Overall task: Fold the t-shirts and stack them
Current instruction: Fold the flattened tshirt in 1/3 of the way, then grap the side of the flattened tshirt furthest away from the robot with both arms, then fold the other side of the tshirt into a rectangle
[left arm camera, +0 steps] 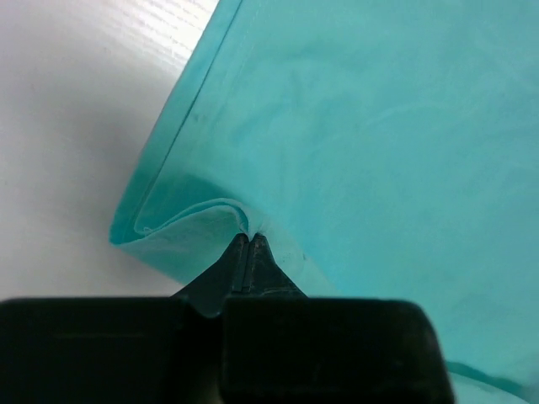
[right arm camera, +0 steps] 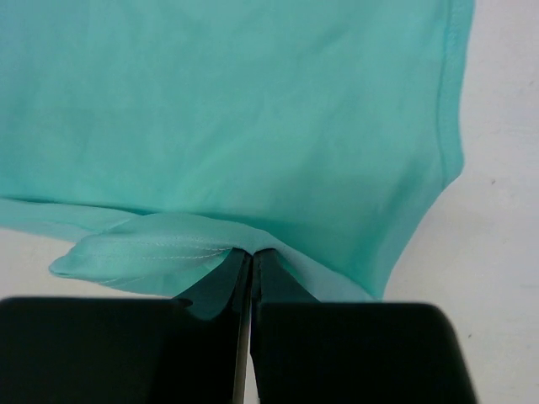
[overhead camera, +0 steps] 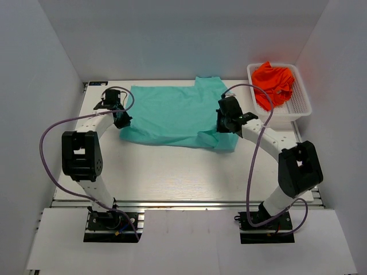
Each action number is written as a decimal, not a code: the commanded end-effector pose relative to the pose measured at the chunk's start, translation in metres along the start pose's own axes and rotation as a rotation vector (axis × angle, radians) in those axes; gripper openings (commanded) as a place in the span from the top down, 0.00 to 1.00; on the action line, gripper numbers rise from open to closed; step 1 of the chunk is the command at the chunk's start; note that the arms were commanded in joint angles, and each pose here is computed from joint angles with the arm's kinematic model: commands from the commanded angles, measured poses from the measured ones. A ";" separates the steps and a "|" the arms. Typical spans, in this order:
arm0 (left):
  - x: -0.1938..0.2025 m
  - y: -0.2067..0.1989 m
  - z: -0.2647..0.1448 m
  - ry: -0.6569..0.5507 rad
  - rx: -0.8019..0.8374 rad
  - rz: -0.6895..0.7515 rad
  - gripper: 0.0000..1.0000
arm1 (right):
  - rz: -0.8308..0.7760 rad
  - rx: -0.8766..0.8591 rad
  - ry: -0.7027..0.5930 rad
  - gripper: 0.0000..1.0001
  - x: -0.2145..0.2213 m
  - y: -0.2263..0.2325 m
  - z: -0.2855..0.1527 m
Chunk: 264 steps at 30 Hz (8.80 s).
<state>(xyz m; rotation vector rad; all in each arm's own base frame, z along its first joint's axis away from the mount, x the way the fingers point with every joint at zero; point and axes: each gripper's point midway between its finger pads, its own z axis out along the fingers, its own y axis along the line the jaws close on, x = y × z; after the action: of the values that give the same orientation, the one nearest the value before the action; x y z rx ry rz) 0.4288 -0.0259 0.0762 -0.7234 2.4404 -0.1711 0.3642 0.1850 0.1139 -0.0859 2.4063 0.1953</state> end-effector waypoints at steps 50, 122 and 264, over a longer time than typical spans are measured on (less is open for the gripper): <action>-0.047 -0.066 0.076 -0.021 0.229 0.171 0.00 | -0.004 0.063 0.047 0.22 -0.037 -0.089 0.099; -0.016 -0.018 0.073 0.053 0.096 0.212 0.00 | 0.108 0.071 -0.120 1.00 -0.131 -0.075 0.176; -0.009 -0.008 -0.004 -0.036 0.118 0.194 1.00 | -0.074 -0.103 -0.354 1.00 -0.088 -0.044 0.003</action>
<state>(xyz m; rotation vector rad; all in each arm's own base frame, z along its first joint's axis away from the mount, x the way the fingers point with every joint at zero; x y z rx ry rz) 0.4404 -0.0259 0.0660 -0.4642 2.4752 -0.2075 0.4493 0.1472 0.1450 -0.2230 2.0999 0.2536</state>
